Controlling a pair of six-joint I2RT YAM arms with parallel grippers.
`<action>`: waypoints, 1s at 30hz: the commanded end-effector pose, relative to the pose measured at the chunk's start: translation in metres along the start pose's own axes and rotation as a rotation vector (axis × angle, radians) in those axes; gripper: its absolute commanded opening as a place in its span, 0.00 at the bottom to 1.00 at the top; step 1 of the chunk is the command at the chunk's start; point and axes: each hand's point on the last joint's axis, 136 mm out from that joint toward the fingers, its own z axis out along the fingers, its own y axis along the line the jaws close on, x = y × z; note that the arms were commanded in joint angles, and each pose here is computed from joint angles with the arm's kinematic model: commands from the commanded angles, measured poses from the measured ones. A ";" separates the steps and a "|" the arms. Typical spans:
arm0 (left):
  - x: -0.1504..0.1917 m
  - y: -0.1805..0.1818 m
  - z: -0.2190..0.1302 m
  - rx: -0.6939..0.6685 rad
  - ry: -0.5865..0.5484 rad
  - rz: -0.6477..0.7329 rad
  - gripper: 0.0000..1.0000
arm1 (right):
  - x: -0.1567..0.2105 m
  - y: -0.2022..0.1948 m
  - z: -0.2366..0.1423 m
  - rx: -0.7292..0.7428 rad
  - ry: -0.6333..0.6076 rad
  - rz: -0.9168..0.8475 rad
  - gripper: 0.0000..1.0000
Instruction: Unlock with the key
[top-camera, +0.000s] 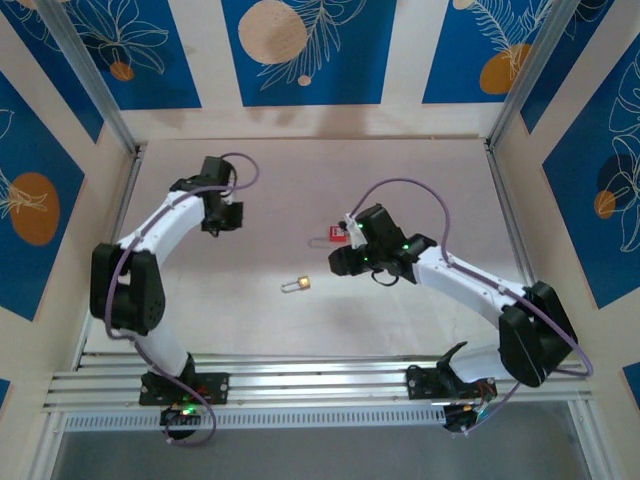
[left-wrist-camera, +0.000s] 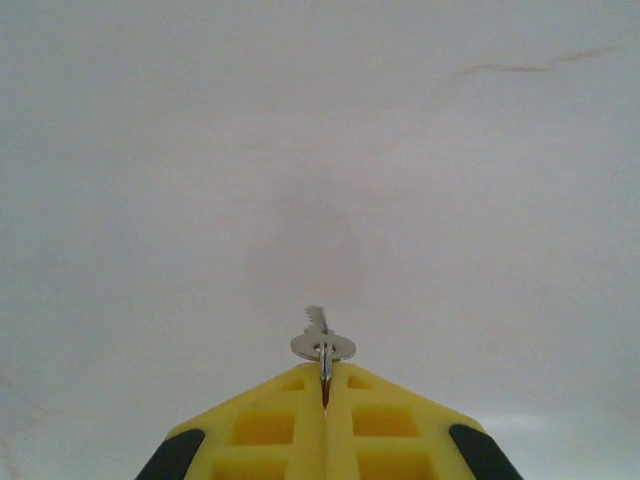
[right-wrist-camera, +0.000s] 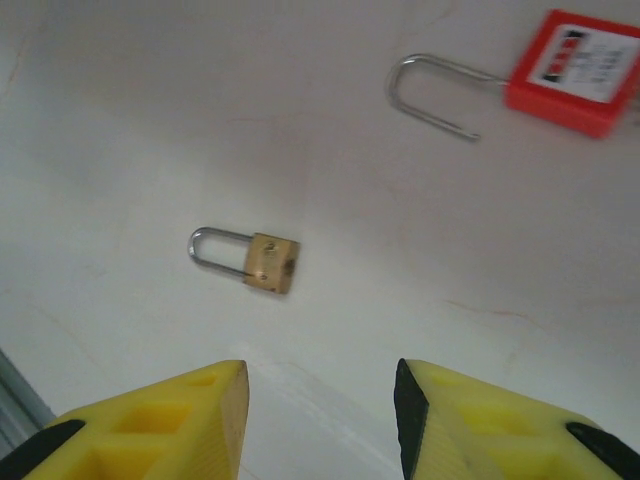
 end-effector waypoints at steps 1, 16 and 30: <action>0.027 -0.045 -0.018 0.065 -0.006 0.042 0.00 | -0.013 -0.028 -0.020 0.085 -0.101 0.120 0.44; 0.153 -0.259 -0.031 0.546 0.134 0.249 0.00 | 0.009 -0.109 -0.082 0.249 -0.240 0.383 0.45; 0.173 -0.301 0.015 0.565 0.235 0.370 0.00 | 0.026 -0.099 -0.075 0.208 -0.196 0.386 0.45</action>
